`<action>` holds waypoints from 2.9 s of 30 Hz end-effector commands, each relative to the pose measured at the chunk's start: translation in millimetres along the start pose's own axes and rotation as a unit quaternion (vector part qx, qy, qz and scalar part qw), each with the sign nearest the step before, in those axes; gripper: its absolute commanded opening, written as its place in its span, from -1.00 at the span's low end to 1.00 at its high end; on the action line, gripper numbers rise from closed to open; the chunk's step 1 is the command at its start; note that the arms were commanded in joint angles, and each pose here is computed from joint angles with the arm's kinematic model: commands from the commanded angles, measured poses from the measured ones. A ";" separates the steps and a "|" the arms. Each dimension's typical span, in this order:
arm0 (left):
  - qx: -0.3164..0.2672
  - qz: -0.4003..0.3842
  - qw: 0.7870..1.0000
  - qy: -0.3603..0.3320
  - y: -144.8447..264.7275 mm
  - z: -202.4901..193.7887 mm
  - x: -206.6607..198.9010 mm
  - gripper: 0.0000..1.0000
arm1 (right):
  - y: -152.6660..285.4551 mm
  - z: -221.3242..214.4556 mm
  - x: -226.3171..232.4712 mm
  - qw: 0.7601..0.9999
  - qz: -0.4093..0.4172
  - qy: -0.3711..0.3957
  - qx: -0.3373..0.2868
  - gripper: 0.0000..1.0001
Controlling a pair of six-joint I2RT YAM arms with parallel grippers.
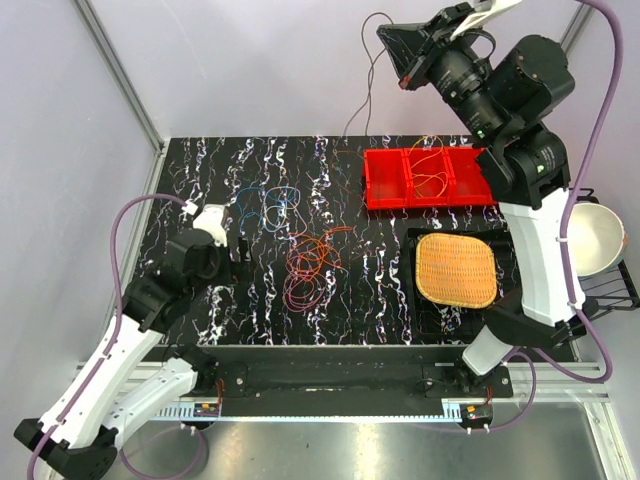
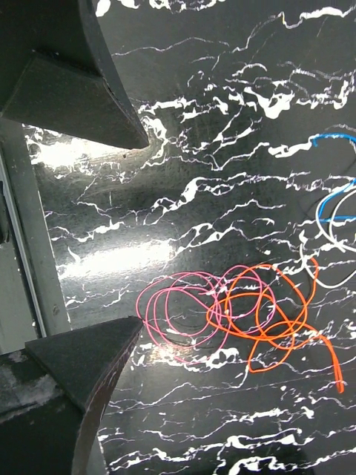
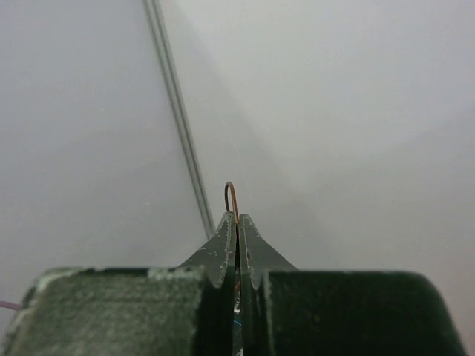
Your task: Untangle the cables
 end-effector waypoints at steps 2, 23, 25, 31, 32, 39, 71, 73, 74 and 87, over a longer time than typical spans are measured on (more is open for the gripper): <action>-0.033 0.047 0.998 0.027 10.0 11.2 13.0 0.97 | -6.1 -17.7 -30.1 0.996 -0.074 0.049 0.017 -1.00; -0.013 0.059 0.998 0.026 -2.9 3.5 13.7 0.98 | -24.2 -34.4 -123.7 0.984 -0.151 0.089 0.038 -1.00; -0.013 0.061 0.998 0.027 -2.7 3.6 14.4 0.97 | -28.2 -30.1 -129.8 0.984 -0.156 0.077 0.028 -1.00; -0.010 0.064 0.998 0.027 -4.2 3.2 15.0 0.97 | -35.2 -27.5 -158.3 0.985 -0.150 0.075 0.033 -1.00; -0.009 0.064 0.998 0.026 -4.4 2.7 15.0 0.97 | -34.7 -25.8 -162.6 0.985 -0.150 0.077 0.034 -1.00; 0.001 0.066 0.998 0.025 -8.0 0.6 14.8 0.97 | -44.9 -30.5 -197.0 0.983 -0.159 0.085 0.038 -1.00; 0.004 0.068 0.997 0.026 -9.8 1.0 15.8 0.97 | -53.6 -109.1 -280.6 0.982 -0.152 0.017 0.108 -1.00; 0.006 0.068 0.997 0.026 -10.7 0.2 15.8 0.97 | -49.2 -119.7 -283.3 0.981 -0.153 0.010 0.119 -1.00; 0.005 0.067 0.997 0.026 -10.1 0.8 15.7 0.97 | -47.2 -114.9 -278.8 0.982 -0.151 0.012 0.113 -1.00; 0.006 0.065 0.998 0.027 -10.9 1.2 15.8 0.98 | -8.4 -143.9 -288.4 0.972 -0.197 0.017 0.130 -1.00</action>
Point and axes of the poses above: each gripper's point midway between its finger pads, its own y axis back along the fingers, its own x axis along the line the jaws close on, z = x × y, the point moved 4 cm from there along y, back along the fingers, and after that the axes turned 14 degrees about -y, right-handed, at the moved point
